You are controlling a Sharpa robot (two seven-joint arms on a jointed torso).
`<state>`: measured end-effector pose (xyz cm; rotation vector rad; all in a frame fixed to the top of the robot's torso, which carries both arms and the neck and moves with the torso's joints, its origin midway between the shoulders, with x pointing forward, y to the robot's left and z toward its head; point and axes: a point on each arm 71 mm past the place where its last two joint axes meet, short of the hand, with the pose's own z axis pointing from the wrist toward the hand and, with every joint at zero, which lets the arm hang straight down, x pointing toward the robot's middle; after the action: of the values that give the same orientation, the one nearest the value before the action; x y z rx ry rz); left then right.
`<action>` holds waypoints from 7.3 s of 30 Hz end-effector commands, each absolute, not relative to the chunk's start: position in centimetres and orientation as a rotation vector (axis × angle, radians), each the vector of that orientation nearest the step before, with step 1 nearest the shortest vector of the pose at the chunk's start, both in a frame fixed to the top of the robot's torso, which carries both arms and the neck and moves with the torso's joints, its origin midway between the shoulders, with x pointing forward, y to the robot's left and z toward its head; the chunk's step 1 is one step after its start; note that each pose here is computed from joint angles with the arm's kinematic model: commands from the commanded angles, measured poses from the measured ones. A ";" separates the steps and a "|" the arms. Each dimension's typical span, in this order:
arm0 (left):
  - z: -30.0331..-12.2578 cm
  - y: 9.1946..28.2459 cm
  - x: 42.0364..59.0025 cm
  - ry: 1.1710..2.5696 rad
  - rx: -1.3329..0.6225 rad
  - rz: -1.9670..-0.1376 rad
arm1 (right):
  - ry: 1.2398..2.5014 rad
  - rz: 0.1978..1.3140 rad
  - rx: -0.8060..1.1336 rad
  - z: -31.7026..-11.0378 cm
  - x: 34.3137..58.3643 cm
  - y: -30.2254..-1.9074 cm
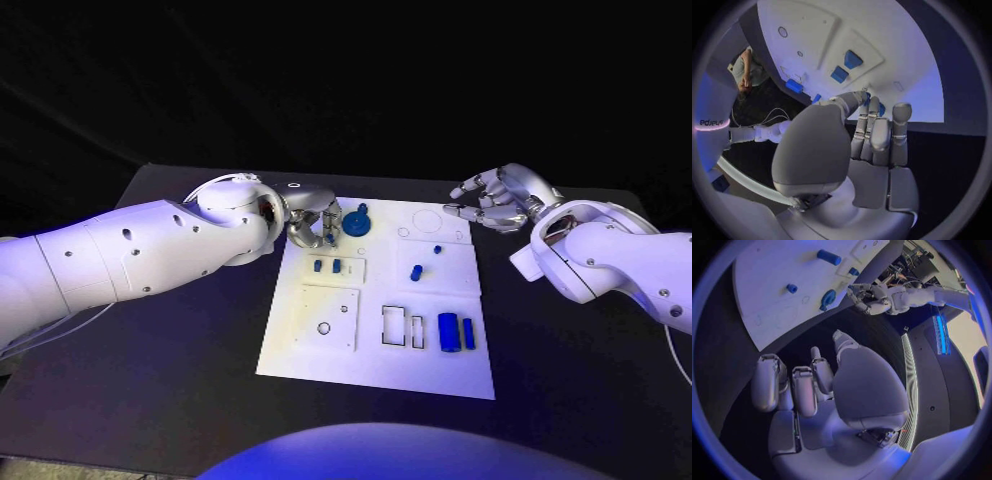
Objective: Assemble the parts on the task board
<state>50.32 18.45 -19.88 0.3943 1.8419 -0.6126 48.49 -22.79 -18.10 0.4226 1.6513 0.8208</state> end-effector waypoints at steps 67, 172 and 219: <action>-21.4 17.3 50.5 1.923 0.429 -0.605 | 1.651 0.826 0.412 -18.1 48.5 -22.7; -15.4 26.3 50.1 1.510 -0.915 -1.492 | 1.688 0.535 -0.360 -21.5 48.1 -19.2; -15.7 26.3 50.1 1.540 -0.904 -1.462 | 1.749 0.371 -0.476 -23.8 47.0 -17.8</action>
<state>50.13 26.55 -15.76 -0.9172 1.5342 -1.4558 47.48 -17.64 -22.38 -0.4159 1.6954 0.4610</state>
